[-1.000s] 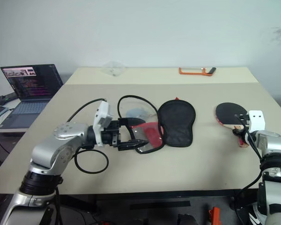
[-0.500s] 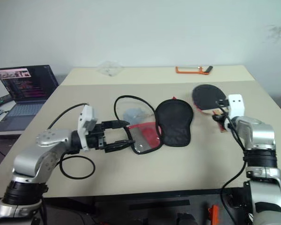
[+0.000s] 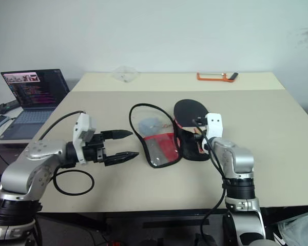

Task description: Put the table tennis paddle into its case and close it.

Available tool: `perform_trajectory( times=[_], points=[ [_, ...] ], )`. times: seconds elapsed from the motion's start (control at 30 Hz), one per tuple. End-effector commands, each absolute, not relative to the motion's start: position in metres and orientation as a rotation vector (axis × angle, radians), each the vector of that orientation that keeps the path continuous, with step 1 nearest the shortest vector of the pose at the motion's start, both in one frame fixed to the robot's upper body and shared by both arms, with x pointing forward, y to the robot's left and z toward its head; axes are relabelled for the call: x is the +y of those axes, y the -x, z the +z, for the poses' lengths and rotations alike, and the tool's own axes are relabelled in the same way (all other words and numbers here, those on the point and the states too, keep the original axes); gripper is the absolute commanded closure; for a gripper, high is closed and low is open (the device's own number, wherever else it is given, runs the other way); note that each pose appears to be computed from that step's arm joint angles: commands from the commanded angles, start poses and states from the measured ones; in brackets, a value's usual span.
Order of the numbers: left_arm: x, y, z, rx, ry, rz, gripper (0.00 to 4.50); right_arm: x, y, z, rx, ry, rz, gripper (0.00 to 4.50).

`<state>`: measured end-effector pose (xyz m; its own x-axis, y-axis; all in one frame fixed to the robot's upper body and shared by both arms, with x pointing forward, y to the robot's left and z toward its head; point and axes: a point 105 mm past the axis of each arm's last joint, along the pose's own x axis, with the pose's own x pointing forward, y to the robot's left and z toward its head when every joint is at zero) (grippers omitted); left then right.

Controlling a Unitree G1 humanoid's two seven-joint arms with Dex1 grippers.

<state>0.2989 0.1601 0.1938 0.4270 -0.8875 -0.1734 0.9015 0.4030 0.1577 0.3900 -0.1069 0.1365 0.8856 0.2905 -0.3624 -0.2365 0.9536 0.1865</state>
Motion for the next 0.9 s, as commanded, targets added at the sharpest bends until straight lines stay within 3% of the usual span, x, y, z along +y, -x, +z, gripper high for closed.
perform_trajectory(
  times=[0.03,0.3,0.83,0.87,0.9],
  points=[
    [0.164,-0.297,0.207,0.022,-0.28,-1.12,0.0,-0.103,-0.388,0.149,0.331,-0.13,0.271,3.39],
    [0.163,-0.296,0.205,0.021,-0.282,-1.119,0.0,-0.105,-0.387,0.131,0.375,-0.112,0.249,3.39],
    [0.161,-0.298,0.203,0.022,-0.287,-1.119,0.0,-0.103,-0.402,0.131,0.361,-0.144,0.205,3.39],
    [0.161,-0.298,0.203,0.022,-0.287,-1.119,0.0,-0.103,-0.402,0.131,0.361,-0.145,0.205,2.65],
    [0.161,-0.298,0.203,0.023,-0.287,-1.119,0.0,-0.102,-0.401,0.131,0.361,-0.143,0.212,2.4]
  ],
)
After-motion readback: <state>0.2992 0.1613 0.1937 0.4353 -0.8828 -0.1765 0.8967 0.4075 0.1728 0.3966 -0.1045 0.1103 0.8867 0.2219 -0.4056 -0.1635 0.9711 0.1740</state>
